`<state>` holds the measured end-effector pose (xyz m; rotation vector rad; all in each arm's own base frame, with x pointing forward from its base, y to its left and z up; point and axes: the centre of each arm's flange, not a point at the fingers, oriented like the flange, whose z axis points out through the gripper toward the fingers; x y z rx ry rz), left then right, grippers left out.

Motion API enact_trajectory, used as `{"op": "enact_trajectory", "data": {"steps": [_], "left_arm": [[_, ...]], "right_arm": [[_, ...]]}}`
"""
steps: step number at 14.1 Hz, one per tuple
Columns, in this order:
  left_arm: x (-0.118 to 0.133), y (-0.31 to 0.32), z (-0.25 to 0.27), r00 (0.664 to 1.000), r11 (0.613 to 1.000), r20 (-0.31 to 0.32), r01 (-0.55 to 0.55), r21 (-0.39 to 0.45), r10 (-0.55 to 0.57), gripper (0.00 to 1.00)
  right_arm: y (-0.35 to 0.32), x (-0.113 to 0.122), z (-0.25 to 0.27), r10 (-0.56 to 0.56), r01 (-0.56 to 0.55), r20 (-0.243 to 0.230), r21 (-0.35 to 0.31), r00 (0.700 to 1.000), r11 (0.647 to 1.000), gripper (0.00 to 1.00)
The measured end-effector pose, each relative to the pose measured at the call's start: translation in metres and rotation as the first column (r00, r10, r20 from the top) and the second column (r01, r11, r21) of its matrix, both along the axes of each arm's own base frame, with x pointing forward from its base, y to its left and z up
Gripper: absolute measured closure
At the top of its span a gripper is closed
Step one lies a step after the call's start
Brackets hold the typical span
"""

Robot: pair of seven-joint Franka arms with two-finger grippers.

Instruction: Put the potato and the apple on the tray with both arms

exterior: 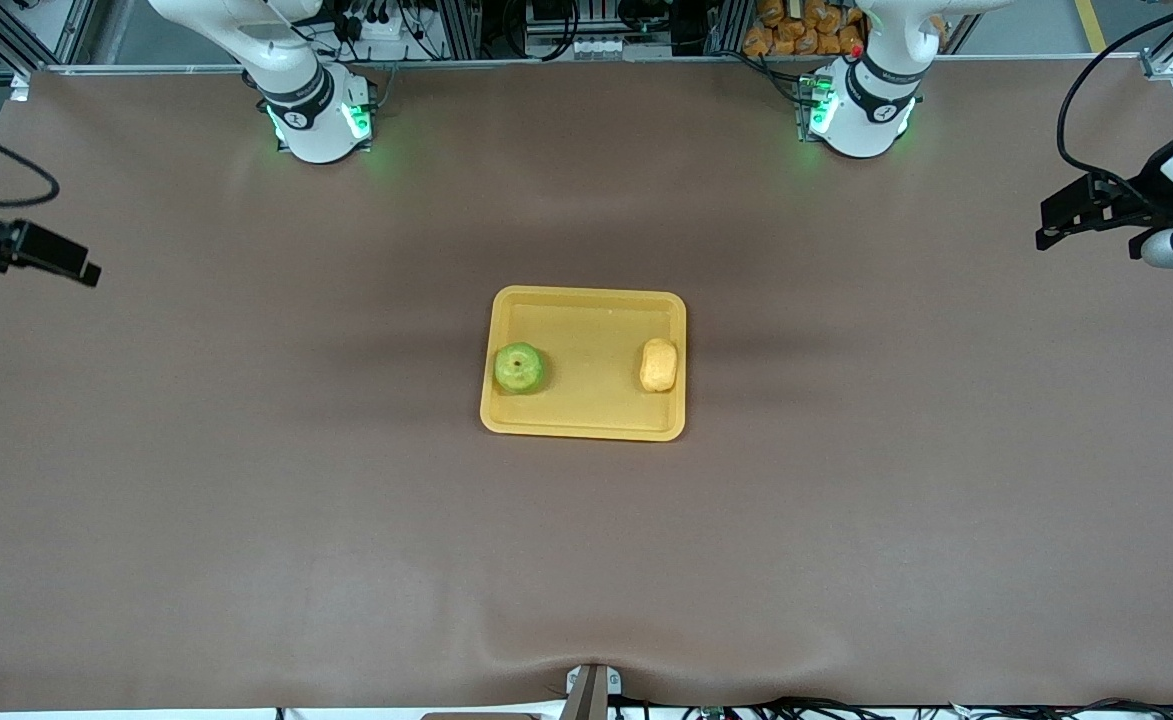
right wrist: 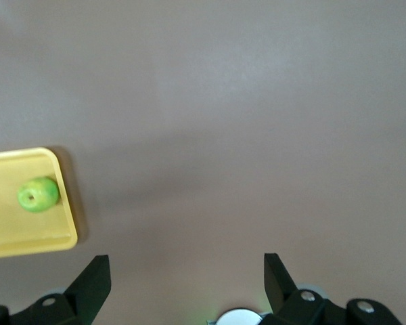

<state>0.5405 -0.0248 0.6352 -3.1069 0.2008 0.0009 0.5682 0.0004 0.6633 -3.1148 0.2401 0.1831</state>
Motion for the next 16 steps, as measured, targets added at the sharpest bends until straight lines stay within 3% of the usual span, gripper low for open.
{"op": "enact_trajectory", "data": {"steps": [5, 11, 16], "left_arm": [[0.000, 0.000, 0.000, 1.000, 1.000, 0.000, 0.000, 0.000, 0.000, 0.00], [0.000, -0.001, 0.000, 1.000, 1.000, -0.001, 0.003, 0.000, -0.003, 0.00], [0.000, -0.002, 0.000, 1.000, 1.000, -0.001, 0.003, 0.000, -0.003, 0.00]], "right_arm": [[-0.005, -0.012, -0.010, 0.094, -0.095, -0.023, -0.016, 0.995, 0.995, 0.00], [-0.002, -0.034, -0.022, 0.110, -0.109, 0.020, -0.037, 0.994, 0.993, 0.00], [-0.008, -0.039, -0.005, 0.211, -0.208, 0.058, -0.041, 0.976, 0.977, 0.00]]}}
